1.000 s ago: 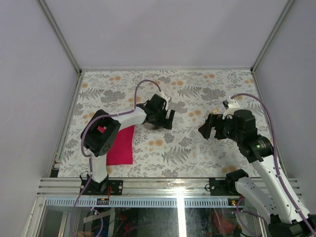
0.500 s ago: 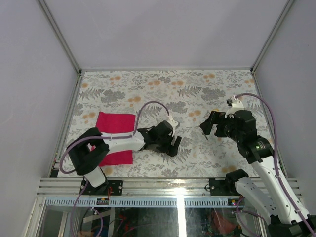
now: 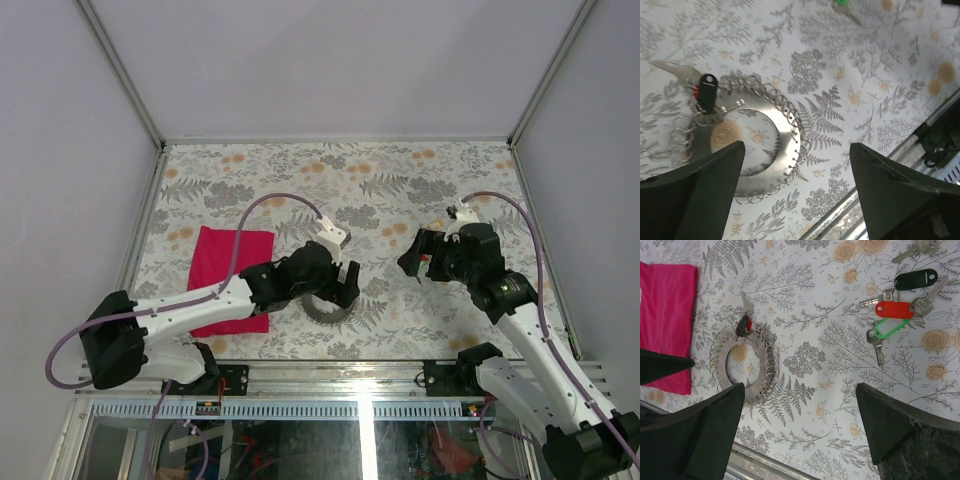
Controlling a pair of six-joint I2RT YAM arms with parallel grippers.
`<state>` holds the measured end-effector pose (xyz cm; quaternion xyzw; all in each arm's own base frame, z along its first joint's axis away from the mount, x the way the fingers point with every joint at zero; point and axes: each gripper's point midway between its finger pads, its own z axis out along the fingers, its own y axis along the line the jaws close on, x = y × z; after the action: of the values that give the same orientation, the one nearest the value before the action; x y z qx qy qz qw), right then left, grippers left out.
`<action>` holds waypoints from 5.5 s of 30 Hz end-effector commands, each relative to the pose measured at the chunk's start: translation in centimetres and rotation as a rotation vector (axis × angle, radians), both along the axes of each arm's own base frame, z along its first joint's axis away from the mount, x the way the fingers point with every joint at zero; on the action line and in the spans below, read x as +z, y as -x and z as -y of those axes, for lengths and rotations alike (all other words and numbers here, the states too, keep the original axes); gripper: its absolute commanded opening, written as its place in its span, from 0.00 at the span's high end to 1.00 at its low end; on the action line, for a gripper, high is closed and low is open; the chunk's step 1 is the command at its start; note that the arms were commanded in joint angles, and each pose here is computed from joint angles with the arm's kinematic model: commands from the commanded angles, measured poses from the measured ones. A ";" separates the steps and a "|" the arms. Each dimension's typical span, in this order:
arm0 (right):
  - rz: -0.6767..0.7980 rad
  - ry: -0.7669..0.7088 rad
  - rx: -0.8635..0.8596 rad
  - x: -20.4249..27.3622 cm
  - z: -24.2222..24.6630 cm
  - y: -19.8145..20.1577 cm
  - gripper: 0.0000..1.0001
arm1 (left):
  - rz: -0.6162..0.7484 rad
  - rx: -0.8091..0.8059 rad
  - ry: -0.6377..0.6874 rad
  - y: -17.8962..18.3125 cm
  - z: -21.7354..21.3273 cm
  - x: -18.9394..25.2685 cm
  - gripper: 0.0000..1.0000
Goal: Put the keys on the keyring
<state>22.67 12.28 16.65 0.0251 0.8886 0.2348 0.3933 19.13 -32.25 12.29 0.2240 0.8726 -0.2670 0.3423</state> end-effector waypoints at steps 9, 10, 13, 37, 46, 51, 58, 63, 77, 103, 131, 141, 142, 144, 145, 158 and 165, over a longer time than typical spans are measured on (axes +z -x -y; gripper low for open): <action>-0.105 -0.018 0.092 -2.2 -2.2 -1.4 0.02 | -0.001 0.368 0.083 -4.8 -8.4 1.3 0.11; -0.115 -0.013 0.099 -2.4 -2.4 -1.6 0.03 | -0.008 0.395 0.090 -5.0 -9.1 1.2 0.11; -0.144 0.004 0.136 -3.2 -3.7 -1.9 0.06 | -0.030 0.447 0.106 -5.1 -10.7 0.8 0.10; -0.222 0.068 0.391 -9.4 -13.0 -0.5 0.47 | -0.236 0.449 0.016 -2.1 -9.9 -6.9 0.44; -0.198 0.076 0.339 -9.7 -11.3 0.5 0.47 | -0.280 0.457 -0.001 -1.9 -9.1 -8.7 0.49; -0.185 0.071 0.340 -9.2 -11.1 0.7 0.47 | -0.285 0.485 -0.049 -2.1 -9.6 -9.7 0.54; -0.165 0.051 0.342 -8.2 -11.1 0.8 0.47 | -0.287 0.484 -0.076 -2.4 -9.5 -10.5 0.60; -0.138 0.055 0.330 -7.4 -10.6 0.9 0.48 | -0.275 0.432 -0.096 -2.3 -8.3 -10.9 0.73; -0.073 0.082 0.293 -7.2 -8.9 1.2 0.52 | -0.191 0.287 -0.126 -0.7 -4.0 -10.4 1.00; -0.176 0.233 0.289 -8.8 -16.2 -0.3 0.51 | -0.100 0.424 -0.012 -0.1 -8.6 -6.5 0.68; -0.324 0.463 0.234 -14.2 -17.2 0.2 0.64 | -0.059 0.435 -0.022 0.3 -10.4 -6.1 0.64; -0.321 0.478 0.230 -14.7 -16.9 0.1 0.75 | -0.058 0.437 -0.019 0.4 -10.5 -5.8 0.63; -0.316 0.473 0.232 -14.5 -17.0 0.1 0.78 | -0.058 0.439 -0.020 0.3 -10.6 -5.8 0.63; -0.306 0.469 0.232 -14.3 -16.9 0.0 0.84 | -0.055 0.440 -0.017 0.3 -10.5 -5.7 0.63; -0.298 0.466 0.232 -14.1 -16.9 -0.1 0.87 | -0.053 0.443 -0.017 0.3 -10.6 -5.6 0.63; -0.039 0.312 0.395 -6.9 -17.8 -0.1 1.00 | 0.103 0.454 0.113 -1.2 -11.0 2.4 0.64; 0.122 0.171 0.523 -2.9 -18.5 1.5 1.00 | 0.269 0.418 0.244 -1.7 -11.6 9.1 0.48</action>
<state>21.29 28.91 9.57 -0.2138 0.9077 0.1819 0.3120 19.78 -21.29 17.10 0.0262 0.8462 -0.2551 0.4671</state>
